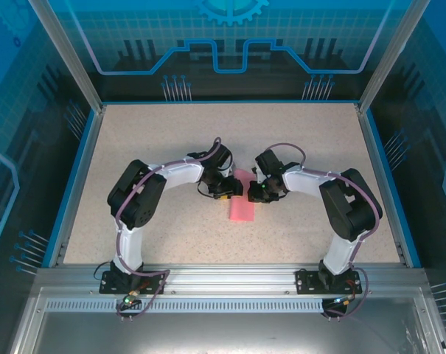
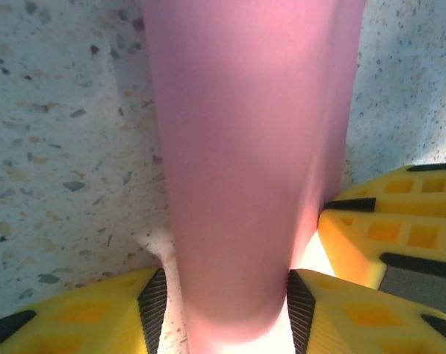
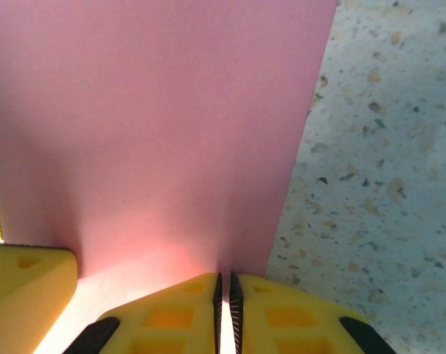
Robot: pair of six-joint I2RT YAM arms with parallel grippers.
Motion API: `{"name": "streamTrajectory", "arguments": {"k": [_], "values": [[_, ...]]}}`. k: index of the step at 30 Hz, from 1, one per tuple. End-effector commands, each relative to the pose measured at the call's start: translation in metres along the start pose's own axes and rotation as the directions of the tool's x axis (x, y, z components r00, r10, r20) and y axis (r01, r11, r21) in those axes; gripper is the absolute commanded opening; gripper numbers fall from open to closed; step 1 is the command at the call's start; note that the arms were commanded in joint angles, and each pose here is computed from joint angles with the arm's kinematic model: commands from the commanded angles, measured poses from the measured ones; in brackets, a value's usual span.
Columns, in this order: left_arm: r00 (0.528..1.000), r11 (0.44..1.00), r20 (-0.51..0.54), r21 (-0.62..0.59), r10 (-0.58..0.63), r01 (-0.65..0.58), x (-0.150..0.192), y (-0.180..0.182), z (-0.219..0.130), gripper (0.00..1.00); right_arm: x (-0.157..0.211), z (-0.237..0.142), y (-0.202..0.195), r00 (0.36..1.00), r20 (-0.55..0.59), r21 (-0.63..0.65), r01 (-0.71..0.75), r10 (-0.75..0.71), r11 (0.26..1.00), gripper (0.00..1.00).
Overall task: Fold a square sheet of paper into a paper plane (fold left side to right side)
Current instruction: Hold the square sheet of paper at the center of the table.
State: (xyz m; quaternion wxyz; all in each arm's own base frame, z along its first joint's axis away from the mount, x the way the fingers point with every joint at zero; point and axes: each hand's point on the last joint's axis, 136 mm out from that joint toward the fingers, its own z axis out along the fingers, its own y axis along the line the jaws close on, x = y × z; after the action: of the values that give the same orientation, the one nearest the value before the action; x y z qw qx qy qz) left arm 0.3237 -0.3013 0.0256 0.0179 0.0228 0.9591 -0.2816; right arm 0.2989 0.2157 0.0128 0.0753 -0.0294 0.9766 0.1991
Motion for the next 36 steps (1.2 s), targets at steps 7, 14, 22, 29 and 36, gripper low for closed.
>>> {"name": "streamTrajectory", "arguments": {"k": [7,14,22,29,36], "values": [[0.999,0.996,-0.019,-0.083,-0.029,0.027,0.005,0.02,0.01,0.45,-0.01,-0.033,0.013,0.995,0.085,-0.013,0.043,-0.042,0.999,0.19],[0.999,0.995,-0.026,-0.093,-0.033,0.031,0.008,0.024,0.012,0.45,-0.015,-0.058,-0.002,0.988,0.151,0.037,0.021,-0.027,0.999,0.23],[0.999,0.994,-0.034,-0.104,-0.031,0.027,0.011,0.027,0.013,0.44,-0.015,-0.075,-0.018,0.981,0.193,0.039,-0.017,0.009,0.999,0.24],[0.999,0.993,-0.036,-0.112,-0.031,0.026,0.011,0.028,0.013,0.43,-0.015,-0.077,-0.021,0.981,0.196,0.037,-0.02,0.013,0.999,0.24],[0.999,0.993,-0.038,-0.116,-0.032,0.027,0.012,0.03,0.013,0.43,-0.015,-0.075,-0.018,0.981,0.191,0.016,-0.017,0.014,1.0,0.24]]}}
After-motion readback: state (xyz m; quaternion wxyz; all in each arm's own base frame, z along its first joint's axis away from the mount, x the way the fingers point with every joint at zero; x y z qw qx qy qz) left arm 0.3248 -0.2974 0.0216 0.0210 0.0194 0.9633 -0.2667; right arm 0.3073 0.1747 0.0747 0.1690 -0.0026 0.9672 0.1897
